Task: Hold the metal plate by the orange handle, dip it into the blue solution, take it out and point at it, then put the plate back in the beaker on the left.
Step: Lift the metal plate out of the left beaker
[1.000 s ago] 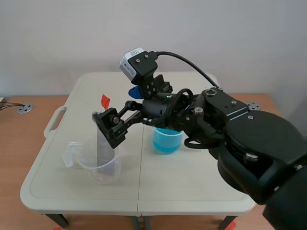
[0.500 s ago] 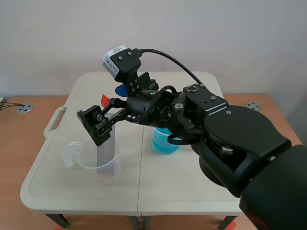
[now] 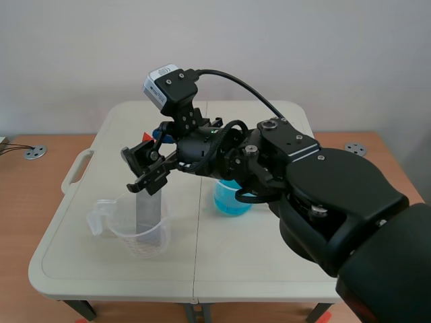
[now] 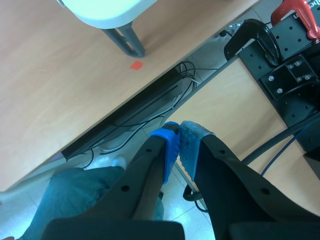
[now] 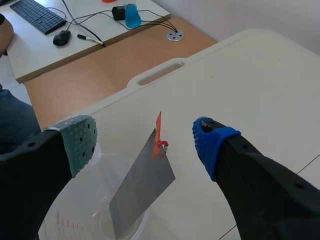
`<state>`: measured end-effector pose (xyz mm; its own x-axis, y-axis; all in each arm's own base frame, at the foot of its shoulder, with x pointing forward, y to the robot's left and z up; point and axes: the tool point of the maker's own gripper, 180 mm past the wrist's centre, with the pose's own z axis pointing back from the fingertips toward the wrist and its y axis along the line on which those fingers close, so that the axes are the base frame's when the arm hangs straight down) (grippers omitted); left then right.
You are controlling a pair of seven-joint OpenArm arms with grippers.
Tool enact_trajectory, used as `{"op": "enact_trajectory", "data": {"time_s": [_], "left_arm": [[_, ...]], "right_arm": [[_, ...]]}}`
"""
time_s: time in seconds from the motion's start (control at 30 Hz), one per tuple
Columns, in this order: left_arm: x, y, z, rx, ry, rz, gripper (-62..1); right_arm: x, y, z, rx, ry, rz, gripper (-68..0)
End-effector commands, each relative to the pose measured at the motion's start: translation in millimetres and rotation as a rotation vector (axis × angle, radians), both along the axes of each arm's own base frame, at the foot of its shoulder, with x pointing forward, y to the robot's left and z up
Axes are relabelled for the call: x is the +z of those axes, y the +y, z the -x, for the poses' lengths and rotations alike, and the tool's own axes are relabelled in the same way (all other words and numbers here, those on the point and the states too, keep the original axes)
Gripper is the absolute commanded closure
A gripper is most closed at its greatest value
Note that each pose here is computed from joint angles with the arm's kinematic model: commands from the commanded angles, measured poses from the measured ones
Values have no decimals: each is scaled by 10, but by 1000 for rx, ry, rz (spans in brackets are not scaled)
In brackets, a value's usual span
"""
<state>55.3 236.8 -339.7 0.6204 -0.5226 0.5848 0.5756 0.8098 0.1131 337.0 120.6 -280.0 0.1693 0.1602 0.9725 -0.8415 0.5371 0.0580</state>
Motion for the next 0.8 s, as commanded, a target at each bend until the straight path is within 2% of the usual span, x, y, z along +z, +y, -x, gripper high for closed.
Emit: {"op": "enact_trajectory", "data": {"time_s": [0.0, 0.3, 0.53, 0.77], "left_arm": [[14, -28, -15, 5, -11, 15, -16], [14, -28, -15, 5, -11, 15, -16], [13, -28, -15, 5, -10, 15, -16], [13, -29, -15, 5, -10, 15, -16]], "right_arm": [[162, 52, -46, 9, -36, -28, -319], [170, 160, 159, 139, -27, -40, -122], [165, 176, 203, 162, -24, -42, -18], [198, 246, 384, 270, -22, -63, -13]]}}
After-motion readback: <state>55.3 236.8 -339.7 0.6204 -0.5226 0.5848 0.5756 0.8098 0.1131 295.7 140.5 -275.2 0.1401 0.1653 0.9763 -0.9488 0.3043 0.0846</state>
